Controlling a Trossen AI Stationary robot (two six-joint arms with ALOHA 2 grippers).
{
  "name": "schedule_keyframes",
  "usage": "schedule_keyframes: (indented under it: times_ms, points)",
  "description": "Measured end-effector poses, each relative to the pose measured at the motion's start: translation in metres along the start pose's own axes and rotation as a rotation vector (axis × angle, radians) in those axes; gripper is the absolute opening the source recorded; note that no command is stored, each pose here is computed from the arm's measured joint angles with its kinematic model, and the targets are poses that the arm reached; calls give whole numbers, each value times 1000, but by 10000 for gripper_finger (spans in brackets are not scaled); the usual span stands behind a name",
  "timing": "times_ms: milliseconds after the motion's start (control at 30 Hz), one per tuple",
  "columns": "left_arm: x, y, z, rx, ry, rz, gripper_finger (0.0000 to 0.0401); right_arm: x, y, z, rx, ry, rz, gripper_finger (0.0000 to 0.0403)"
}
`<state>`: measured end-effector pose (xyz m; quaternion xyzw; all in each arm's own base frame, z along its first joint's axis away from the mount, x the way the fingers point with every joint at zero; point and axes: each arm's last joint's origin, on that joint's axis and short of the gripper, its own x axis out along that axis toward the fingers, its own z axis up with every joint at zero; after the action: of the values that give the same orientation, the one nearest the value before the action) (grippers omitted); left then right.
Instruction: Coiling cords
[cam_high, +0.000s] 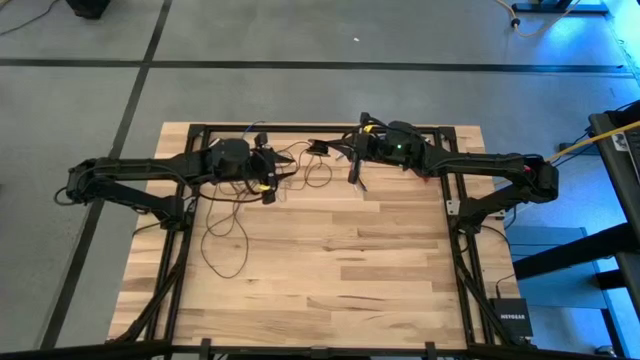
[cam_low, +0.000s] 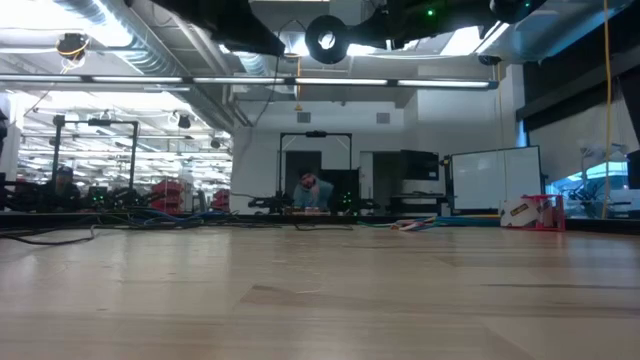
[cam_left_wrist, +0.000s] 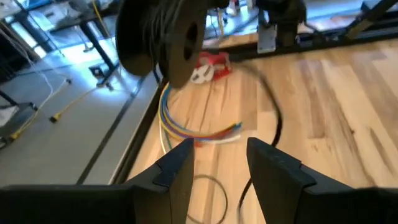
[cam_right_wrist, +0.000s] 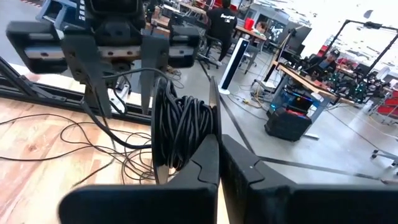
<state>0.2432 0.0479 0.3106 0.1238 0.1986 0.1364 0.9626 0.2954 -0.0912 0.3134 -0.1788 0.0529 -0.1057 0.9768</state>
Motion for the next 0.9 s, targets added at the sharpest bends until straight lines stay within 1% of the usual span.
schedule_keyframes:
  times_ms: [133,333,567,767,900]
  points:
    - [-4,0,-2,33,40,-11,141,0,0,0,0,1,1,6]
    - [-17,10,11,20,116,-25,141,0,0,0,0,-1,0,4]
    - [-15,10,12,-13,111,-49,141,0,0,0,1,0,0,5]
    - [-16,4,14,-9,84,-119,141,0,0,0,1,0,0,6]
    - [-13,3,17,-9,59,-116,141,0,0,0,1,0,-1,4]
